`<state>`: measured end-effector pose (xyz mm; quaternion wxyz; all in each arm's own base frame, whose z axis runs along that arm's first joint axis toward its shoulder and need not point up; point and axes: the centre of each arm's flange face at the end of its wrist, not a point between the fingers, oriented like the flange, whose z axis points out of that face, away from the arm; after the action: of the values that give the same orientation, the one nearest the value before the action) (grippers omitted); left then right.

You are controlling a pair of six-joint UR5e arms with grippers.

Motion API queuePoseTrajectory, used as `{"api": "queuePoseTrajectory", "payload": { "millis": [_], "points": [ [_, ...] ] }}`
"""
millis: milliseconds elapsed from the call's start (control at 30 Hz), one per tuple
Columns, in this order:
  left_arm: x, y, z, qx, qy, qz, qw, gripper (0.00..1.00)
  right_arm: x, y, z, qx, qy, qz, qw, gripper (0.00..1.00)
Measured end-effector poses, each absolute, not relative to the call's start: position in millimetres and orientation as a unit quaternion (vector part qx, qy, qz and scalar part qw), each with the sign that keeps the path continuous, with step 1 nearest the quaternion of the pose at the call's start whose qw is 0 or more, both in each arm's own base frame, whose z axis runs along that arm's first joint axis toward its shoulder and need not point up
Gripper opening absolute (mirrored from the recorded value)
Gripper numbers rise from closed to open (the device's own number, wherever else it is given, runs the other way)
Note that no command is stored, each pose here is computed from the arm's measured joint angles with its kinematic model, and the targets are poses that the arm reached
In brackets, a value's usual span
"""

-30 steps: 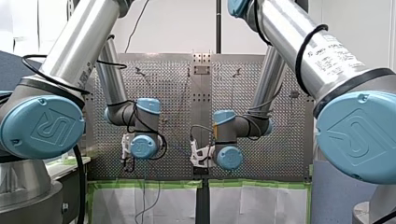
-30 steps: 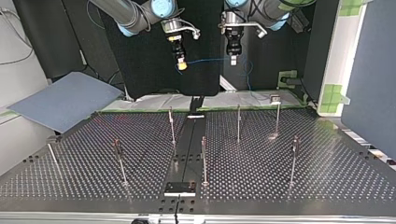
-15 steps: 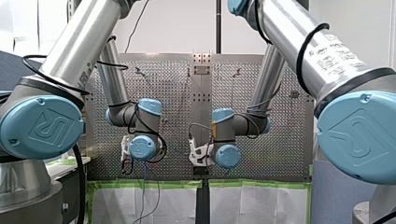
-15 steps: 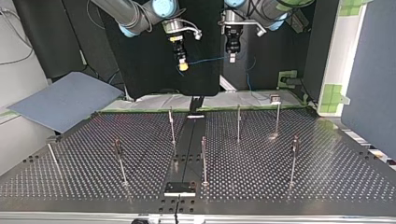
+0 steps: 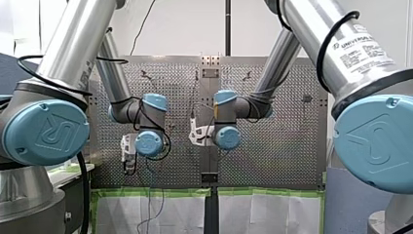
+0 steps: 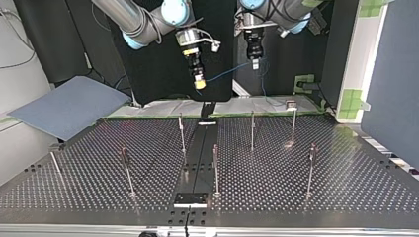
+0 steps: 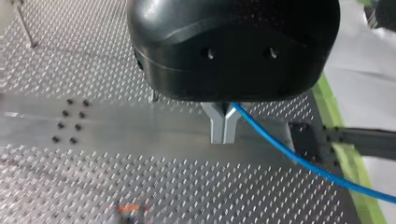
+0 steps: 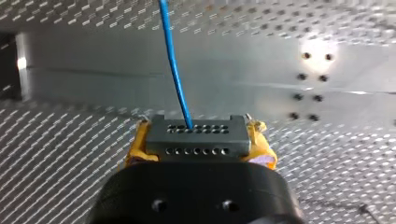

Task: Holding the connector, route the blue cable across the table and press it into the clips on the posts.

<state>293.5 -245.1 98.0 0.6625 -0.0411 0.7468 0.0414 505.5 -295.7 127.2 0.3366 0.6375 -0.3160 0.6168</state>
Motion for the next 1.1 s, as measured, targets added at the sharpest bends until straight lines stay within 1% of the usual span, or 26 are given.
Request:
{"api": "queuePoseTrajectory", "payload": {
  "millis": [233, 467, 700, 800, 1100],
  "points": [
    [306.5, -241.0, 129.0, -0.075, 0.726, 0.062, 0.680, 0.02, 522.9, -303.4, 178.7, 0.623, -0.297, 0.646, 0.326, 0.00],
    [321.7, -240.8, 169.3, -0.112, 0.696, 0.077, 0.705, 0.02, 535.0, -311.1, 242.7, 0.602, -0.282, 0.673, 0.324, 0.00],
    [326.2, -234.6, 200.1, -0.149, 0.671, 0.090, 0.721, 0.02, 540.8, -311.8, 299.5, 0.585, -0.268, 0.695, 0.320, 0.00],
    [327.2, -231.2, 211.8, -0.166, 0.660, 0.093, 0.727, 0.02, 542.9, -309.4, 303.0, 0.592, -0.266, 0.693, 0.315, 0.00],
    [331.3, -224.3, 251.8, -0.210, 0.623, 0.078, 0.749, 0.02, 545.7, -300.7, 291.6, 0.625, -0.263, 0.673, 0.295, 0.00]
  ]
}}
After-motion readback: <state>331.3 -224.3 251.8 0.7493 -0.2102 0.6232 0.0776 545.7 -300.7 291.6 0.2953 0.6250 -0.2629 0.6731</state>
